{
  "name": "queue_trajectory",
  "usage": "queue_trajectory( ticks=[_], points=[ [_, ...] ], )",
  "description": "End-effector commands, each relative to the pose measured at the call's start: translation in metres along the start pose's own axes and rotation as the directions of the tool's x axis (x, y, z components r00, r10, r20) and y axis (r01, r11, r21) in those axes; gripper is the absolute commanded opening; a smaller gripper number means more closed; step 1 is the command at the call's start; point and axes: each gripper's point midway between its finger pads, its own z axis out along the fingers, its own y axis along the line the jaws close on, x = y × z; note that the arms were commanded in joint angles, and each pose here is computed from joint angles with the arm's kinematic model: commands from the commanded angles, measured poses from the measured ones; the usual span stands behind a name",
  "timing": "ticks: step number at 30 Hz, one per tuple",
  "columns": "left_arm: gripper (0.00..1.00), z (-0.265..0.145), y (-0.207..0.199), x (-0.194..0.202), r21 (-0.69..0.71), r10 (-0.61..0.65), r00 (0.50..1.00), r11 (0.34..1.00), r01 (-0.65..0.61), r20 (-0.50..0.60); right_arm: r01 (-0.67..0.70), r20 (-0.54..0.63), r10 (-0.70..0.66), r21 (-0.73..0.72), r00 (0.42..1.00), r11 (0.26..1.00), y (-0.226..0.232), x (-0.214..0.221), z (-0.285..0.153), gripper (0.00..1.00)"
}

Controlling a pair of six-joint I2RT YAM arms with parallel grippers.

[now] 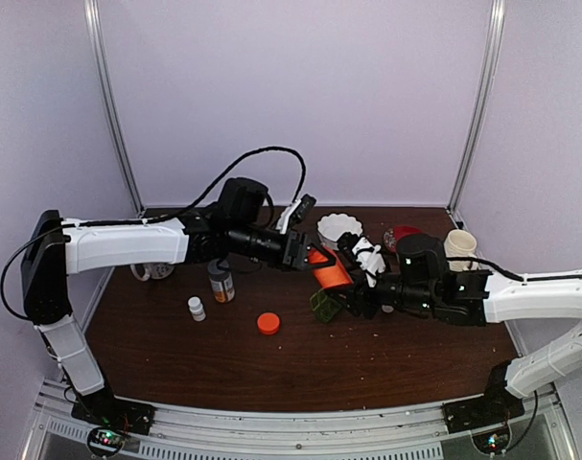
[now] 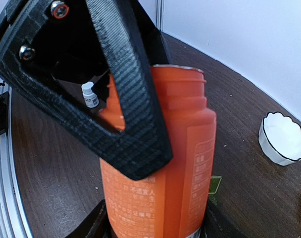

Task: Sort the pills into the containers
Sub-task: Pass from the right arm to the left, then pass from the left arm to the right

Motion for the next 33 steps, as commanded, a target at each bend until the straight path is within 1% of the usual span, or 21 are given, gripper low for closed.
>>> queue_trajectory(
  ticks=[1,3,4,6,7,8,9,13,18,22,25,28,32,33],
  points=[
    [0.44,0.002,-0.011,-0.007,0.039,-0.003,1.0,0.999,0.003,0.004,0.006,0.069,-0.007,0.015,0.998,1.0,-0.002,-0.02,-0.007,0.4],
    [0.44,0.0,-0.014,-0.009,0.05,-0.01,1.0,0.999,0.01,0.013,-0.001,0.094,-0.001,0.019,0.996,1.0,-0.002,-0.02,-0.013,0.52],
    [0.44,-0.001,-0.017,-0.014,0.066,-0.005,0.999,0.998,0.003,0.035,-0.006,0.109,0.004,0.019,0.994,1.0,-0.002,-0.019,-0.016,0.57],
    [0.44,-0.004,-0.021,-0.019,0.091,-0.015,0.998,0.996,0.009,0.06,-0.013,0.14,0.009,0.022,0.99,1.0,-0.003,-0.018,-0.024,0.72],
    [0.44,-0.006,-0.023,-0.021,0.106,-0.023,0.997,0.994,0.015,0.069,-0.017,0.157,0.013,0.024,0.988,1.0,-0.004,-0.018,-0.027,0.81],
    [0.44,-0.007,-0.026,-0.023,0.121,-0.028,0.996,0.993,0.018,0.081,-0.017,0.175,0.013,0.023,0.985,1.0,-0.004,-0.018,-0.031,0.91],
    [0.44,-0.008,-0.028,-0.025,0.133,-0.033,0.996,0.991,0.022,0.087,-0.014,0.191,0.01,0.021,0.982,1.0,-0.003,-0.018,-0.035,0.99],
    [0.44,-0.011,-0.034,-0.029,0.157,-0.037,0.995,0.987,0.023,0.09,-0.024,0.266,0.014,0.036,0.964,0.999,-0.006,-0.019,-0.048,1.0],
    [0.44,-0.013,-0.042,-0.032,0.182,-0.042,0.995,0.983,0.024,0.092,-0.065,0.403,0.029,0.076,0.915,0.995,-0.015,-0.031,-0.067,1.0],
    [0.44,-0.015,-0.045,-0.033,0.192,-0.045,0.995,0.981,0.027,0.091,-0.066,0.446,0.026,0.074,0.894,0.995,-0.015,-0.029,-0.073,1.0],
    [0.43,-0.016,-0.048,-0.034,0.207,-0.049,0.994,0.978,0.029,0.094,-0.011,0.445,-0.015,0.055,0.895,0.998,-0.008,-0.032,-0.068,1.0],
    [0.43,-0.017,-0.05,-0.034,0.223,-0.059,0.994,0.974,0.036,0.096,0.055,0.409,-0.058,0.017,0.911,0.998,0.002,-0.031,-0.062,1.0],
    [0.43,-0.018,-0.053,-0.033,0.241,-0.07,0.993,0.969,0.046,0.093,0.1,0.413,-0.104,0.033,0.905,0.994,0.004,-0.03,-0.06,1.0],
    [0.43,-0.019,-0.054,-0.033,0.244,-0.072,0.993,0.969,0.047,0.095,0.104,0.412,-0.112,0.042,0.904,0.994,0.003,-0.03,-0.059,0.98]
  ],
)
